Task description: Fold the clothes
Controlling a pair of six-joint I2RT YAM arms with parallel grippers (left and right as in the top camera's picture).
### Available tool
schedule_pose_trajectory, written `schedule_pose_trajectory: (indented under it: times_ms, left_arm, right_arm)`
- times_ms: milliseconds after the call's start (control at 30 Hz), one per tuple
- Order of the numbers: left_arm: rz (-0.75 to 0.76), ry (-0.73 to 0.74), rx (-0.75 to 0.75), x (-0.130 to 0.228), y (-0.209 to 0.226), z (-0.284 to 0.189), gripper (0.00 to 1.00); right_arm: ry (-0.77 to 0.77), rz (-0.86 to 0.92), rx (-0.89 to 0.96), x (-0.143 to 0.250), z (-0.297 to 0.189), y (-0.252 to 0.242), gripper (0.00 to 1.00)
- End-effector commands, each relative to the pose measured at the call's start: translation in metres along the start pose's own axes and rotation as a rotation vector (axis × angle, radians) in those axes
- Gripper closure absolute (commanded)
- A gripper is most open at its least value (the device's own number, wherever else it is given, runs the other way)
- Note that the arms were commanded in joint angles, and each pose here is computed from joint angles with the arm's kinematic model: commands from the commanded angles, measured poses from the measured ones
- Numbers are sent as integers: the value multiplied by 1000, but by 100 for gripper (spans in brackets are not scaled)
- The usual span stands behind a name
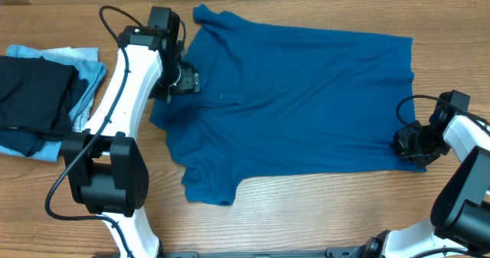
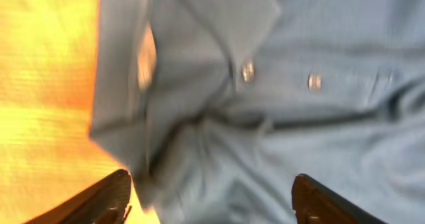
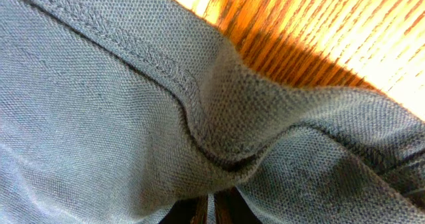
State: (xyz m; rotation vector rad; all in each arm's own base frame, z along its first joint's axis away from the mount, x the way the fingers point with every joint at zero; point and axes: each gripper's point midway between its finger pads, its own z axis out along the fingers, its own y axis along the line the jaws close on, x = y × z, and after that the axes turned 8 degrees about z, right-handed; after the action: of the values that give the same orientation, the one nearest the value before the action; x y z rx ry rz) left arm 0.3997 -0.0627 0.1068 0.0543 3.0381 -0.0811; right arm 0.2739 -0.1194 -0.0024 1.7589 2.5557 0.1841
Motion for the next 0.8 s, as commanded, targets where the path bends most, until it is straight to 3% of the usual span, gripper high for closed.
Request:
schedule_pose_trajectory:
  times_ms: [0, 200, 433, 633, 767]
  left_arm:
    - [-4, 160, 31, 42, -25, 0, 96]
    - [115, 373, -19, 103, -55, -6, 96]
    - [213, 562, -104, 175, -68, 33, 96]
    - [203, 613, -198, 205, -41, 63, 96]
    - [200, 592, -182, 222, -35, 96, 96]
  right_arm:
    - [-15, 17, 60, -8, 14, -14, 93]
    - [-12, 13, 52, -7, 14, -12, 96]
    - [-17, -19, 47, -2, 15, -4, 96]
    - [-18, -35, 48, 1, 16, -1, 96]
    - [-23, -35, 56, 0, 16, -2, 96]
